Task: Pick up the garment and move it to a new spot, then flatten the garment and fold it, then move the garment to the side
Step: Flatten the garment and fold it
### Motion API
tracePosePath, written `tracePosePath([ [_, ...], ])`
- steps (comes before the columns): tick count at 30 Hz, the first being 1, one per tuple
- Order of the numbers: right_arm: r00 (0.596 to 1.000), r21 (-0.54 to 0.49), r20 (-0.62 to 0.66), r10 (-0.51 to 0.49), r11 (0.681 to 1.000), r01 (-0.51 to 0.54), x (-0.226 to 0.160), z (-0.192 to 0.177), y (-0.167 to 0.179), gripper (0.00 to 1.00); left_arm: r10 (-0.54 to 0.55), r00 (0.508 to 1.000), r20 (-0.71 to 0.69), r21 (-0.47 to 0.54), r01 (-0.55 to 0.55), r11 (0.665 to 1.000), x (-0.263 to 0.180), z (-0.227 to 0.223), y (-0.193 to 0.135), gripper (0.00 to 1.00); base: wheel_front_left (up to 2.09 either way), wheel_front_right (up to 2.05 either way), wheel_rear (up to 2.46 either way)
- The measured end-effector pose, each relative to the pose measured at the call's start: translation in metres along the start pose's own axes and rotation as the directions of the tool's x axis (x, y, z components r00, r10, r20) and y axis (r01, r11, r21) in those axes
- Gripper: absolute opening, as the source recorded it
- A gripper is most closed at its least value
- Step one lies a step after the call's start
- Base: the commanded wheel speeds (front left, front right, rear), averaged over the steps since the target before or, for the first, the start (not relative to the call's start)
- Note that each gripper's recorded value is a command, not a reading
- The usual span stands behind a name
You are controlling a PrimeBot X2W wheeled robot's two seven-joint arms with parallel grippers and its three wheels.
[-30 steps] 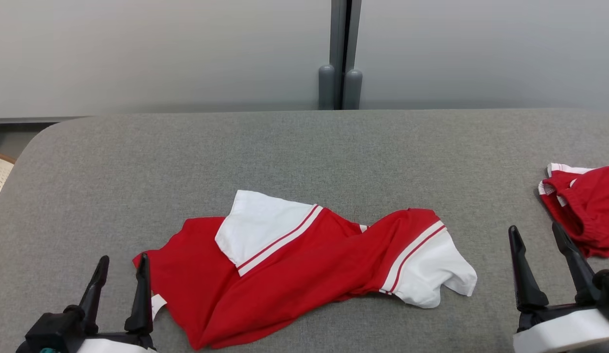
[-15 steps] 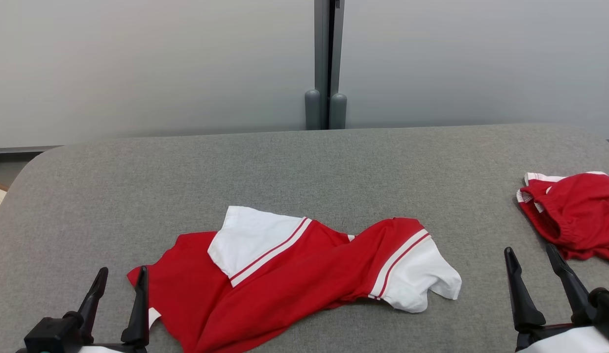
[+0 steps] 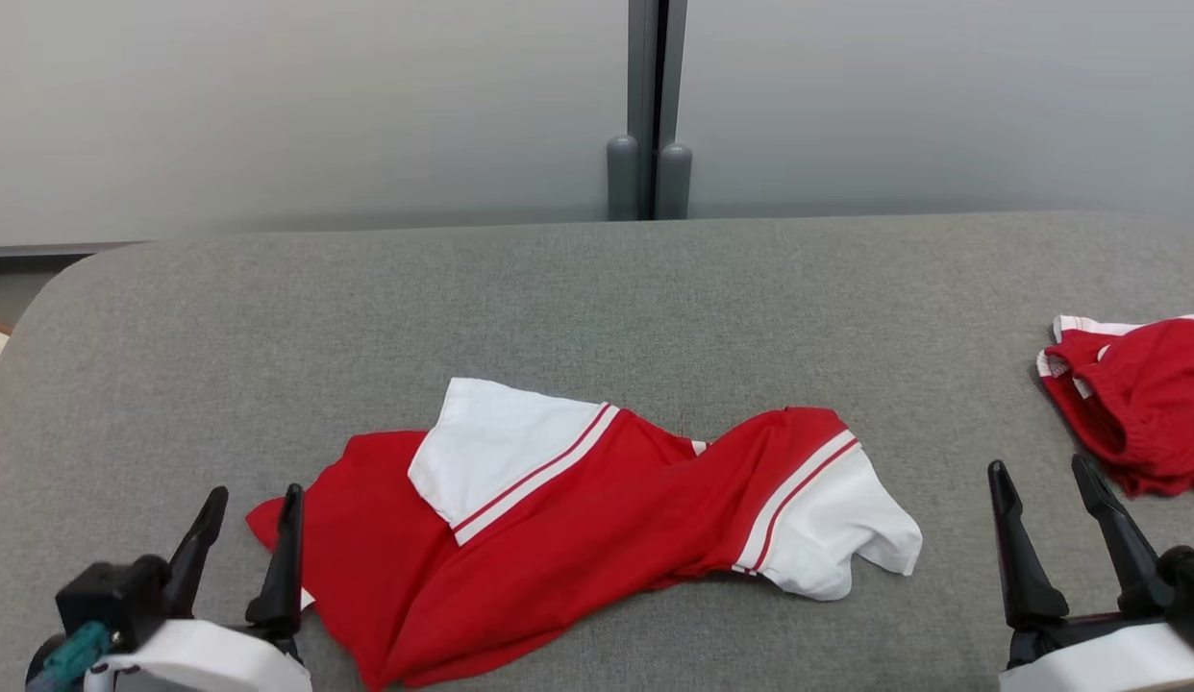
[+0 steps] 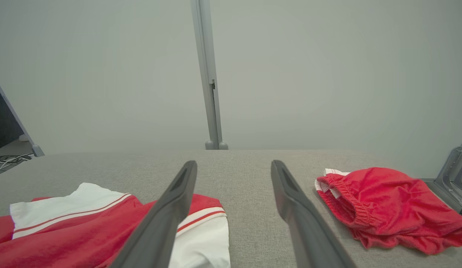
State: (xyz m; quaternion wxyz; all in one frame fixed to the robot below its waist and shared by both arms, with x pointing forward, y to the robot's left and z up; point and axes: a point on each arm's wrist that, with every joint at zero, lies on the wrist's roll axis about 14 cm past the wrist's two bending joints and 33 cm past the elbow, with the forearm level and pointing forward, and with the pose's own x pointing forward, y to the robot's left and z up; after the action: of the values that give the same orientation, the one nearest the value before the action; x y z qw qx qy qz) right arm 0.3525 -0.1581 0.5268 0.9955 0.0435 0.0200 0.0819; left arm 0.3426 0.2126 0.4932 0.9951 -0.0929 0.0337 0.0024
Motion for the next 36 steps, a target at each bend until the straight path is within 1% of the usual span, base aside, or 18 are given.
tracePosePath([
  [2, 1.000, 0.002, -0.009, 0.007, 1.000, -0.007, 0.006, -0.003, 0.002, 1.00, -0.005, 0.998, -0.057, -0.022, 0.004, 1.000, 0.012, -0.010, 0.002, 1.00, 0.00, 0.00, 0.00],
  [5, 0.999, 0.011, -0.029, 0.026, 1.000, -0.026, 0.016, -0.010, 0.008, 1.00, 0.004, 0.985, -0.171, -0.050, -0.013, 0.999, 0.024, -0.038, 0.011, 1.00, 0.00, 0.00, 0.00],
  [10, 0.998, 0.017, -0.060, 0.028, 0.999, -0.027, 0.028, -0.023, 0.008, 1.00, 0.026, 0.932, -0.363, -0.099, -0.067, 0.993, 0.032, -0.092, 0.029, 1.00, 0.00, 0.00, 0.00],
  [15, 0.997, 0.024, -0.079, 0.007, 1.000, -0.005, 0.032, -0.032, 0.002, 1.00, 0.056, 0.876, -0.479, -0.118, -0.128, 0.985, 0.035, -0.125, 0.044, 1.00, 0.00, 0.00, 0.00],
  [16, 0.996, 0.024, -0.085, -0.001, 1.000, 0.003, 0.031, -0.034, -0.001, 1.00, 0.054, 0.871, -0.488, -0.133, -0.135, 0.982, 0.035, -0.128, 0.044, 0.88, 0.00, 0.00, 0.00],
  [17, 0.996, 0.024, -0.088, -0.006, 1.000, 0.008, 0.031, -0.035, -0.002, 1.00, 0.051, 0.872, -0.486, -0.142, -0.136, 0.980, 0.038, -0.129, 0.044, 0.36, 0.00, 0.00, 0.00],
  [18, 0.996, 0.024, -0.089, -0.012, 1.000, 0.014, 0.030, -0.035, -0.004, 1.00, 0.050, 0.873, -0.484, -0.141, -0.134, 0.981, 0.040, -0.129, 0.045, 0.00, 0.00, 0.00, 0.00],
  [22, 0.995, 0.020, -0.088, -0.041, 0.999, 0.043, 0.028, -0.036, -0.013, 1.00, 0.046, 0.881, -0.472, -0.144, -0.129, 0.981, 0.041, -0.131, 0.044, 0.00, 0.00, 0.00, 0.00],
  [25, 0.992, 0.010, -0.112, -0.055, 0.998, 0.056, 0.024, -0.043, -0.018, 1.00, 0.044, 0.886, -0.462, -0.140, -0.122, 0.982, 0.043, -0.130, 0.044, 0.00, 0.00, 0.00, 0.00],
  [28, 0.980, 0.011, -0.185, -0.068, 0.997, 0.071, 0.016, -0.064, -0.023, 1.00, 0.045, 0.891, -0.452, -0.144, -0.122, 0.982, 0.044, -0.129, 0.044, 0.00, 0.00, 0.00, 0.00],
  [30, 0.965, 0.024, -0.251, -0.076, 0.996, 0.085, 0.007, -0.085, -0.026, 1.00, 0.049, 0.897, -0.440, -0.144, -0.124, 0.982, 0.046, -0.127, 0.046, 0.00, 0.00, 0.00, 0.00],
  [33, 0.947, 0.057, -0.317, -0.056, 0.995, 0.078, 0.001, -0.108, -0.019, 1.00, 0.049, 0.898, -0.437, -0.144, -0.124, 0.982, 0.047, -0.128, 0.047, 0.00, 0.00, 0.00, 0.00],
  [36, 0.935, 0.087, -0.353, -0.025, 0.994, 0.060, 0.002, -0.124, -0.008, 1.00, 0.050, 0.902, -0.429, -0.142, -0.122, 0.982, 0.052, -0.126, 0.048, 0.00, 0.00, 0.00, 0.00],
])
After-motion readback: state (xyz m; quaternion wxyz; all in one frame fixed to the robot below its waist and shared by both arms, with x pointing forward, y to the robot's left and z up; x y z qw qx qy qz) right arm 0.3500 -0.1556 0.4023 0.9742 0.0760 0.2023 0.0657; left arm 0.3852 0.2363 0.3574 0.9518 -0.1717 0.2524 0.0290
